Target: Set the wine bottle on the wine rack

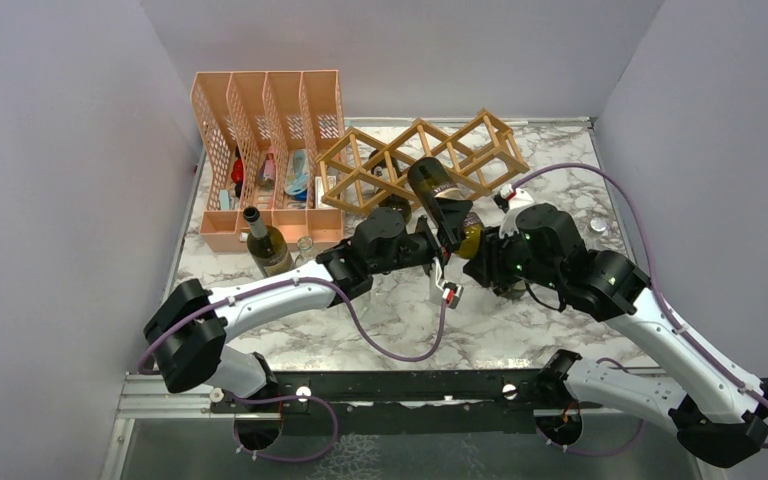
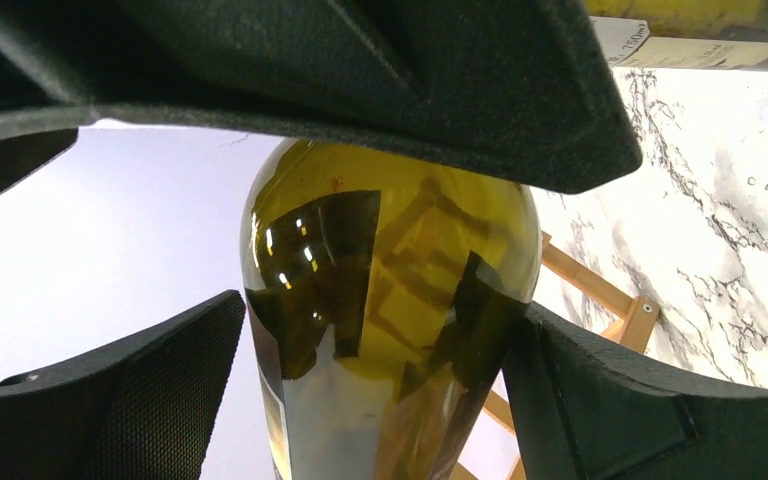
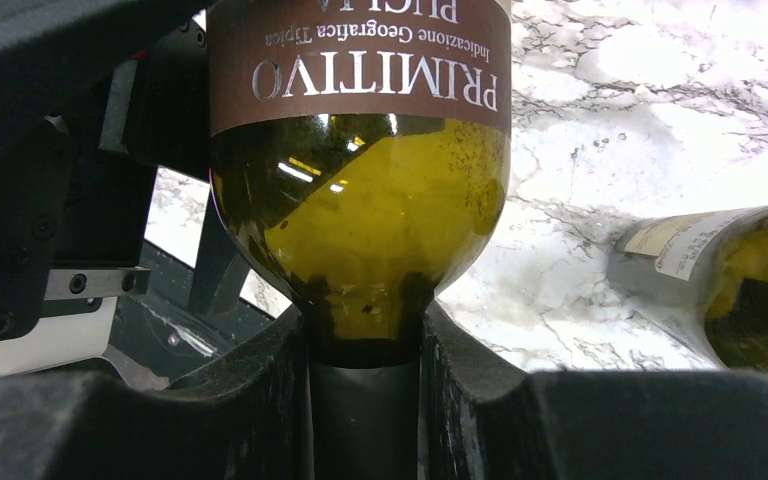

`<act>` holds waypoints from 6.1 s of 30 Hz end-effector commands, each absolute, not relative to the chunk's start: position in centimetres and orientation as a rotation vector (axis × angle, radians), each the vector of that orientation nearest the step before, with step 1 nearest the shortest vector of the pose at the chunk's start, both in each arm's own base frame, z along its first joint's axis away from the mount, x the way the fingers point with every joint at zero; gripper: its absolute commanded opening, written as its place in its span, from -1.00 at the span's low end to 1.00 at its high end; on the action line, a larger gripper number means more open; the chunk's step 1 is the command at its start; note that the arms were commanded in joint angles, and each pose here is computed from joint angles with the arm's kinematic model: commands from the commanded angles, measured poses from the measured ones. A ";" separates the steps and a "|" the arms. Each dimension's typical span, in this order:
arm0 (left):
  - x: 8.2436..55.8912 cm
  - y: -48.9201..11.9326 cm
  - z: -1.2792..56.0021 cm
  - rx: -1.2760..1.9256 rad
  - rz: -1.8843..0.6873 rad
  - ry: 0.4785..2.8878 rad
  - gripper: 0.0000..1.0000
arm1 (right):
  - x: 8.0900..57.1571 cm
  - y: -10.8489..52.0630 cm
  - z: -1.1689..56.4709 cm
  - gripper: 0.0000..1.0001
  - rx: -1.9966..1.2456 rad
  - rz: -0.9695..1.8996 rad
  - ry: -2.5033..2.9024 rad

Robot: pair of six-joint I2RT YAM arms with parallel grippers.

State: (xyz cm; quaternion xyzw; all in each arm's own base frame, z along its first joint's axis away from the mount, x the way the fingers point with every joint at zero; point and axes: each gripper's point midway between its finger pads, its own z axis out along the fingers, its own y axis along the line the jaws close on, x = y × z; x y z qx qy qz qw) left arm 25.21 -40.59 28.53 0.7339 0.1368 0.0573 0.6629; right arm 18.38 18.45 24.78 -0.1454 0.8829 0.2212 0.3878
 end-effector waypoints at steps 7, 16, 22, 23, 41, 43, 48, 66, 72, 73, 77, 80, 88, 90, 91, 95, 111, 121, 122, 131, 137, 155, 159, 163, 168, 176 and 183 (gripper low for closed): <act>24.6 -39.5 34.9 1.483 0.083 0.363 0.98 | 20.2 16.1 28.4 -0.98 -0.235 0.464 2.104; 24.8 -36.1 37.2 1.088 -0.331 0.895 0.98 | 21.4 14.9 26.7 -0.98 -0.137 0.359 2.122; 27.6 -31.5 38.3 0.727 -0.319 1.171 0.98 | 21.5 15.6 24.9 -0.98 -0.175 0.359 2.159; 27.5 -31.0 38.4 0.702 -0.321 1.179 0.98 | 21.5 15.8 24.7 -0.98 -0.181 0.362 2.163; 24.9 -26.7 37.3 0.540 -0.465 1.374 0.98 | 20.9 16.1 20.0 -0.98 -0.268 0.306 2.293; 24.8 -26.5 37.3 0.526 -0.471 1.378 0.98 | 20.9 16.2 19.5 -0.98 -0.256 0.303 2.308; 24.7 -26.4 37.2 0.520 -0.475 1.390 0.98 | 21.0 16.1 17.9 -0.98 -0.204 0.262 2.370; 25.0 -26.5 36.2 0.553 -0.442 1.417 0.98 | 24.5 16.4 15.3 -0.98 -0.076 0.098 2.367; 24.8 -26.2 36.2 0.551 -0.440 1.416 0.98 | 25.6 17.0 14.8 -0.98 -0.044 0.079 2.360; 24.8 -26.1 36.3 0.549 -0.440 1.415 0.98 | 25.8 16.9 14.8 -0.98 -0.035 0.071 2.352; 24.7 -26.1 36.3 0.551 -0.439 1.414 0.98 | 26.7 17.1 14.5 -0.98 -0.022 0.053 2.334; 24.7 -26.0 36.2 0.553 -0.438 1.417 0.98 | 27.2 17.6 13.6 -0.98 -0.031 0.064 2.325; 24.6 -26.0 35.6 0.558 -0.440 1.433 0.98 | 29.1 17.9 11.7 -0.98 0.021 0.089 2.275; 24.6 -26.0 35.5 0.559 -0.440 1.437 0.98 | 29.7 17.8 11.5 -0.98 0.016 0.093 2.251; 24.6 -25.9 35.6 0.557 -0.440 1.437 0.98 | 30.0 17.7 11.6 -0.98 0.006 0.092 2.235; 24.6 -25.9 35.7 0.556 -0.437 1.436 0.98 | 31.2 17.9 11.4 -0.98 -0.052 0.140 2.208; 24.5 -26.1 36.1 0.560 -0.446 1.437 0.98 | 34.9 17.7 10.5 -0.98 -0.145 0.144 2.191; 24.5 -25.8 36.0 0.561 -0.439 1.440 0.98 | 37.2 18.0 9.9 -0.98 -0.198 0.062 2.171; 24.4 -25.7 36.0 0.562 -0.438 1.440 0.98 | 37.4 18.1 9.8 -0.98 -0.214 0.057 2.167; 24.5 -25.5 35.7 0.569 -0.417 1.440 0.98 | 38.1 18.3 9.8 -0.98 -0.337 0.019 2.135; 24.5 -25.4 35.7 0.570 -0.416 1.435 0.98 | 37.2 18.6 11.5 -0.98 -0.414 0.077 2.052; 24.5 -25.6 35.7 0.582 -0.413 1.432 0.98 | 42.1 18.8 11.2 -0.75 -0.403 -0.111 2.031; 24.6 -25.6 35.7 0.583 -0.410 1.433 0.98 | 43.0 18.8 11.1 -0.43 -0.402 -0.149 2.032; 24.6 -25.6 35.6 0.584 -0.407 1.435 0.98 | 43.6 18.7 10.6 -0.33 -0.413 -0.176 2.027; 24.5 -25.5 35.7 0.584 -0.408 1.433 0.98 | 43.9 18.7 9.6 -0.31 -0.446 -0.197 2.044; 24.5 -25.6 35.7 0.585 -0.412 1.435 0.98 | 44.4 18.7 9.4 -0.07 -0.458 -0.212 2.042; 24.4 -25.6 35.9 0.584 -0.417 1.436 0.98 | 43.8 18.8 11.2 0.23 -0.440 -0.162 2.017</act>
